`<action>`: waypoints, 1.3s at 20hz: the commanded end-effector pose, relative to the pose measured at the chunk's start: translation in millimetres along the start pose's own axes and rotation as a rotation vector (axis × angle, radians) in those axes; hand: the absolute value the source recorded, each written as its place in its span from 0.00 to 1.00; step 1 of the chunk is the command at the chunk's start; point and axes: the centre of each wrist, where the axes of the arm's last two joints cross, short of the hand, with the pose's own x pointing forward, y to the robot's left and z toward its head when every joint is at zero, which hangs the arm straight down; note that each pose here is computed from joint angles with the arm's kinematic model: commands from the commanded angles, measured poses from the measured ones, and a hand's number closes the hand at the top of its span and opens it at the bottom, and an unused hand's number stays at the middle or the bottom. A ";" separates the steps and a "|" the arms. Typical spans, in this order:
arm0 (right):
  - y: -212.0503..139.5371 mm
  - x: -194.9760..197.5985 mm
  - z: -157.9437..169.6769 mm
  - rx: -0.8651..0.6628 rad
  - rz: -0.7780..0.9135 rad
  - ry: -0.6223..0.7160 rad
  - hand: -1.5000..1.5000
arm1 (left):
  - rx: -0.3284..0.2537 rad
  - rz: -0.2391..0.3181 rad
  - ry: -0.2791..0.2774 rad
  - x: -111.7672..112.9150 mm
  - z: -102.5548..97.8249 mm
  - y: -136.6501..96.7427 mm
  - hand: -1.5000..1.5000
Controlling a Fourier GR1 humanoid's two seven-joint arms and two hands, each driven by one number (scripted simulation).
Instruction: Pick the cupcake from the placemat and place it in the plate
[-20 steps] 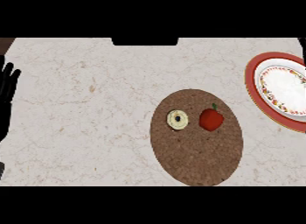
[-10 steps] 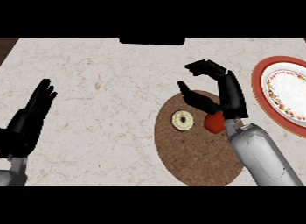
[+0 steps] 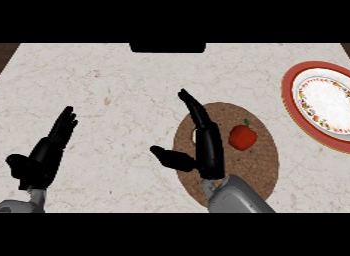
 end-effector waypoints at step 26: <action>-44.0 55.5 4.1 0.349 0.652 0.539 0.00 | 0.001 -0.015 0.011 -4.3 -18.8 -6.1 0.50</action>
